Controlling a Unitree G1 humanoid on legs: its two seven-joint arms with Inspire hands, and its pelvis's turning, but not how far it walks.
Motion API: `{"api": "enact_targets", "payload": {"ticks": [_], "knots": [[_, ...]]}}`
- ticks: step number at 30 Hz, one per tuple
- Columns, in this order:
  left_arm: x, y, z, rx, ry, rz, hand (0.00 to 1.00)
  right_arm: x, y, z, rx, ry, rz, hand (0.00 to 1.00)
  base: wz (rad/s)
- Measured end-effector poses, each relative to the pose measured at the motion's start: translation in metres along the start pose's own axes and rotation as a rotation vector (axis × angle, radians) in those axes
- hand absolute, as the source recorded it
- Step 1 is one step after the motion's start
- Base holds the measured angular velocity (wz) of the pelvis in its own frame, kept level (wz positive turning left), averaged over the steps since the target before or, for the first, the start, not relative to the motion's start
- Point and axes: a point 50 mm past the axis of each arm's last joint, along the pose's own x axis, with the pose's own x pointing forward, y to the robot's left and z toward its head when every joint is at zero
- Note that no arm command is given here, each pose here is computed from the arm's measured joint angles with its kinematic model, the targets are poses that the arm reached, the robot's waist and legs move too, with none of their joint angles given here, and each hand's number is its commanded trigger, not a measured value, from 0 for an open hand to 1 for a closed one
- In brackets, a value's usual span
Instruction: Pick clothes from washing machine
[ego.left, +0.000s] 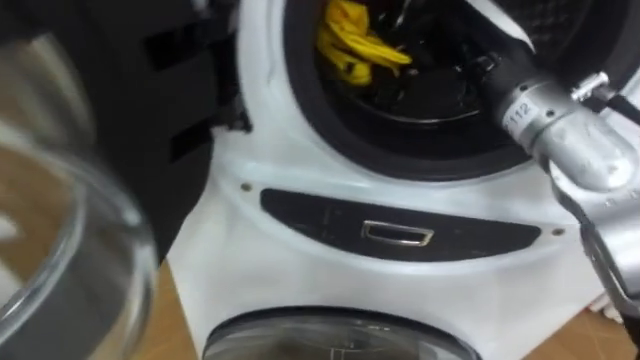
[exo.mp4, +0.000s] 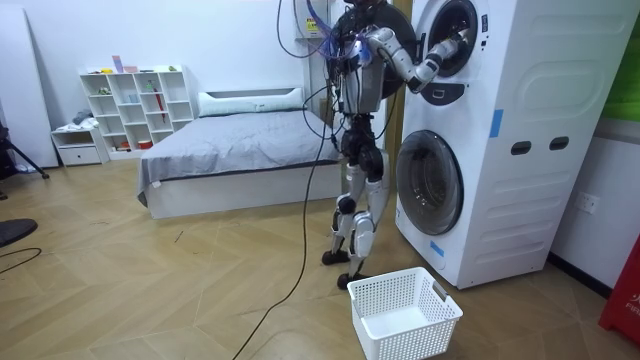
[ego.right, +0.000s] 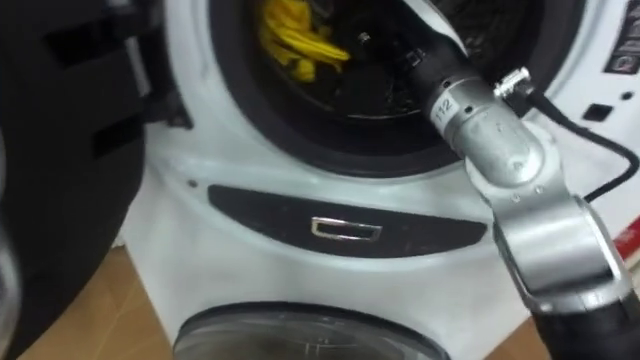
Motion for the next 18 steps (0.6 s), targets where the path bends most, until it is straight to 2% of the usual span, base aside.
{"api": "enact_targets", "payload": {"ticks": [2, 5, 7, 10, 14, 18], "knots": [[-0.001, -0.003, -0.006, 0.0, -0.011, -0.006, 0.0, -0.014, 0.006, 0.005, 0.014, -0.042, 0.004, 1.0, -0.05], [-0.001, 0.0, -0.016, 0.0, -0.012, 0.001, 0.0, -0.023, 0.011, 0.013, 0.038, -0.095, 0.022, 1.0, -0.21], [-0.002, 0.0, -0.022, -0.001, -0.008, -0.001, 0.0, -0.025, 0.012, 0.013, 0.06, -0.102, 0.026, 1.0, 0.33], [-0.004, -0.001, -0.009, 0.013, -0.078, -0.002, 0.0, -0.033, 0.002, 0.005, 0.077, -0.069, -0.032, 1.0, 0.66], [-0.005, 0.001, -0.029, 0.012, -0.029, 0.006, 0.0, -0.037, 0.002, 0.007, 0.093, -0.083, -0.029, 1.0, -0.09], [-0.006, -0.004, -0.025, 0.021, -0.058, -0.004, 0.0, -0.04, 0.009, 0.02, 0.088, -0.141, 0.028, 1.0, 0.09]]}}
